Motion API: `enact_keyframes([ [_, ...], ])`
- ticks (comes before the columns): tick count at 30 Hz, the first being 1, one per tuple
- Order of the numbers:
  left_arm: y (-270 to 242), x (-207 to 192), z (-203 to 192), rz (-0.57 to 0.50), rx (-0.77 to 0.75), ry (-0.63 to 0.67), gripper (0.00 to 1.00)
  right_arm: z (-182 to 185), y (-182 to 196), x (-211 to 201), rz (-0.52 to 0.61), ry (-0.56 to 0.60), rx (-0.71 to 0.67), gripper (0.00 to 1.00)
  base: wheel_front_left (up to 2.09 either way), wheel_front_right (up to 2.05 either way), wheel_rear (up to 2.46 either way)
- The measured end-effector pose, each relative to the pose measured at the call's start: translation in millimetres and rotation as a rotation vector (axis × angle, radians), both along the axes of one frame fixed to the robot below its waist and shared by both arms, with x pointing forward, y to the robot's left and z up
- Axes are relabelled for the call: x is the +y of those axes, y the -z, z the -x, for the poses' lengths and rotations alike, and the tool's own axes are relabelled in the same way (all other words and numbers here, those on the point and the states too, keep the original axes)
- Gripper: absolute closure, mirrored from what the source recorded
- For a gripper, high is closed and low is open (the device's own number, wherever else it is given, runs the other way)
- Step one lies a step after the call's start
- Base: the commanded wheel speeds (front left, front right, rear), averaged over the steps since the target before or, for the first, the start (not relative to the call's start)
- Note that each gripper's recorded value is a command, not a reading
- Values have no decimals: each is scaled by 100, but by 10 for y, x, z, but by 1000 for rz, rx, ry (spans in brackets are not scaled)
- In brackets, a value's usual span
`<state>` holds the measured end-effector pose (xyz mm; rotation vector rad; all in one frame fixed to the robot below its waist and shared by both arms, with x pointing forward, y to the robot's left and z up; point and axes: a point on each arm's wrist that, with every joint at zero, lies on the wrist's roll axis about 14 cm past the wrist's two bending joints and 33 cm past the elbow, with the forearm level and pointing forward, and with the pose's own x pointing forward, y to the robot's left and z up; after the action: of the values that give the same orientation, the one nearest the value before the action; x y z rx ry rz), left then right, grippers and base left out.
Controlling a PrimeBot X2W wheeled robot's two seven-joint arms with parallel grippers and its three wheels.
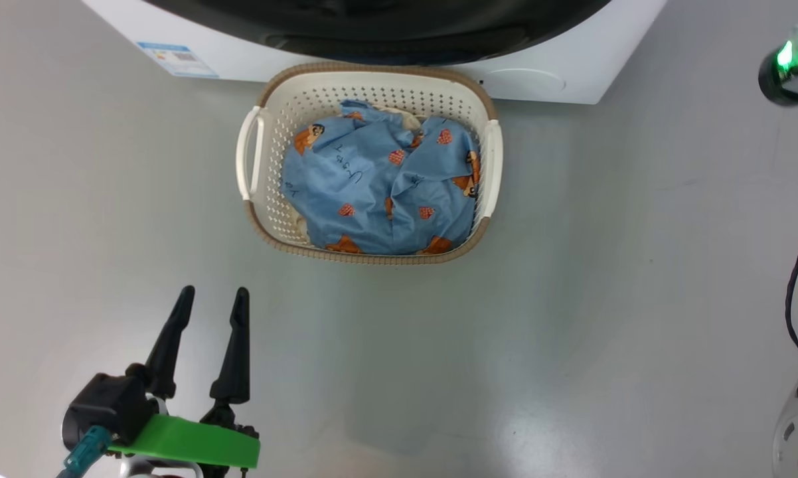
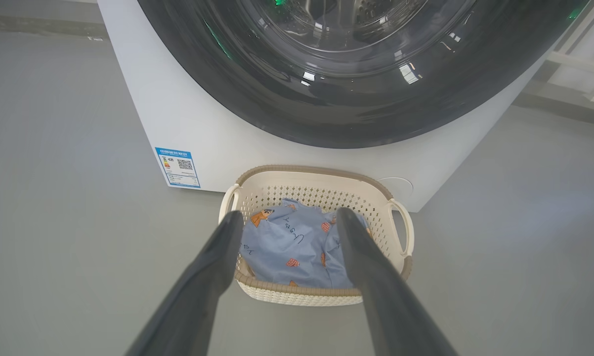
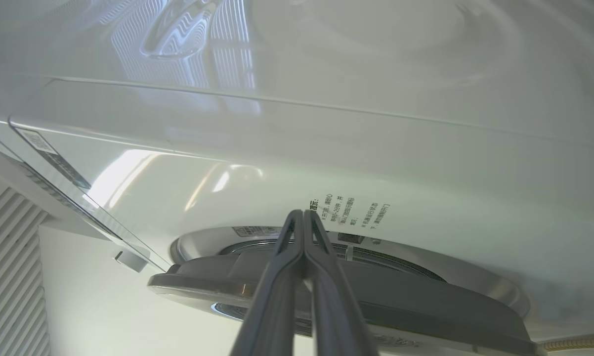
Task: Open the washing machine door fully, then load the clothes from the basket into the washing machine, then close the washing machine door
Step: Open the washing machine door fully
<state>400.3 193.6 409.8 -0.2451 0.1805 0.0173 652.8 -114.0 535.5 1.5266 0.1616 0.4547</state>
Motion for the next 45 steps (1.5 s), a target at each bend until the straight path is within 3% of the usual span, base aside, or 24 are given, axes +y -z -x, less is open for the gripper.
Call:
enact_keyframes([
  [17,55,124,87,-4,28,-62,0,-151,-95,614,46,-181,-59,100,0,0,0],
  [45,143,239,155,15,63,-119,0,-296,-21,924,118,-306,-96,100,0,0,0],
])
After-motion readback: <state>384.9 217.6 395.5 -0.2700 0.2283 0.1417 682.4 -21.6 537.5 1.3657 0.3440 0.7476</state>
